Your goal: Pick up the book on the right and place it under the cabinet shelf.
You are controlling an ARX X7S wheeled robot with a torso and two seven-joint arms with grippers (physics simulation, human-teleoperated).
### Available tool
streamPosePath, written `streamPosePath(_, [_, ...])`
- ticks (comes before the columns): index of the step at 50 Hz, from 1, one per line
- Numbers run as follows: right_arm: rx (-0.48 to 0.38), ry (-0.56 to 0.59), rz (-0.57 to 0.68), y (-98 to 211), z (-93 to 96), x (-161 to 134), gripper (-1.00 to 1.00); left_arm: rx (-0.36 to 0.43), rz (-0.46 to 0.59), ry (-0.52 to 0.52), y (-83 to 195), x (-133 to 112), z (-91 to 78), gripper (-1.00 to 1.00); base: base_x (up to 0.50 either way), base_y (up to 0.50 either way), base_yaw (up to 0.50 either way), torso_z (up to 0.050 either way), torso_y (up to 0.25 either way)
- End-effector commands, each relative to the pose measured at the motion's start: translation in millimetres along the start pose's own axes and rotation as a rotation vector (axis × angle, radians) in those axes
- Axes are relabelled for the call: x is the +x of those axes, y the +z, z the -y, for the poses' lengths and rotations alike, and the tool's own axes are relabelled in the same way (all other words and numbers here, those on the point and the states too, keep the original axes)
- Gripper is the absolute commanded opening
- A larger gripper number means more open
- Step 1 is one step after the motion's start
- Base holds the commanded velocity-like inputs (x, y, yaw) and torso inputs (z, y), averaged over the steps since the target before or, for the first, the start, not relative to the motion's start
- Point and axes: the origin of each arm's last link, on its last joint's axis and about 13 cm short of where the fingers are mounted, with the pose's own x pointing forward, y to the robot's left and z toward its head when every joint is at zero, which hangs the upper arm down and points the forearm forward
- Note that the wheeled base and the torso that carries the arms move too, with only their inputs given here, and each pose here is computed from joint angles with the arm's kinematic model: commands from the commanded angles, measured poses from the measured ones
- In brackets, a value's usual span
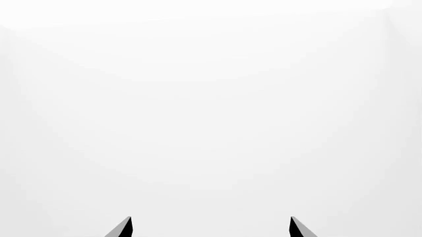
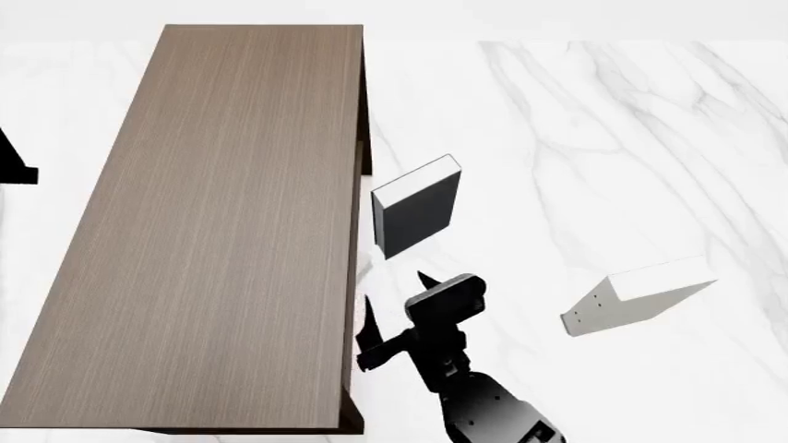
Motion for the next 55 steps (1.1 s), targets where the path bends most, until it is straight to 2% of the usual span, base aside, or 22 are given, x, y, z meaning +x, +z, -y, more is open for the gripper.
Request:
streamPosePath(1, [-0.203,-0.107,-0.503,-83,33.0,-80,1.0,0.0,0.002,0.001,1,0,-0.4,1.0,0.0,0.0,0.0,0.0,-0.01])
streamPosePath(13, [-0.164,-0.189,-0.51,-84,40.3,-100,1.0,-0.003,0.004,0.0,2,-1,-0.3,1.0,0.0,0.0,0.0,0.0,-0.007])
streamPosePath(26, [-0.164,-0.253,-0.451,-65,45.8,-109,1.0,-0.013,-0.004,0.001,0,-3,0.1,1.0,0.0,0.0,0.0,0.0,-0.007])
streamPosePath(55, [-0.184,-0.248,-0.251,-5,46.3,-111,1.0,-0.038,-0.029,-0.012,-6,-4,4.1,1.0,0.0,0.0,0.0,0.0,-0.005])
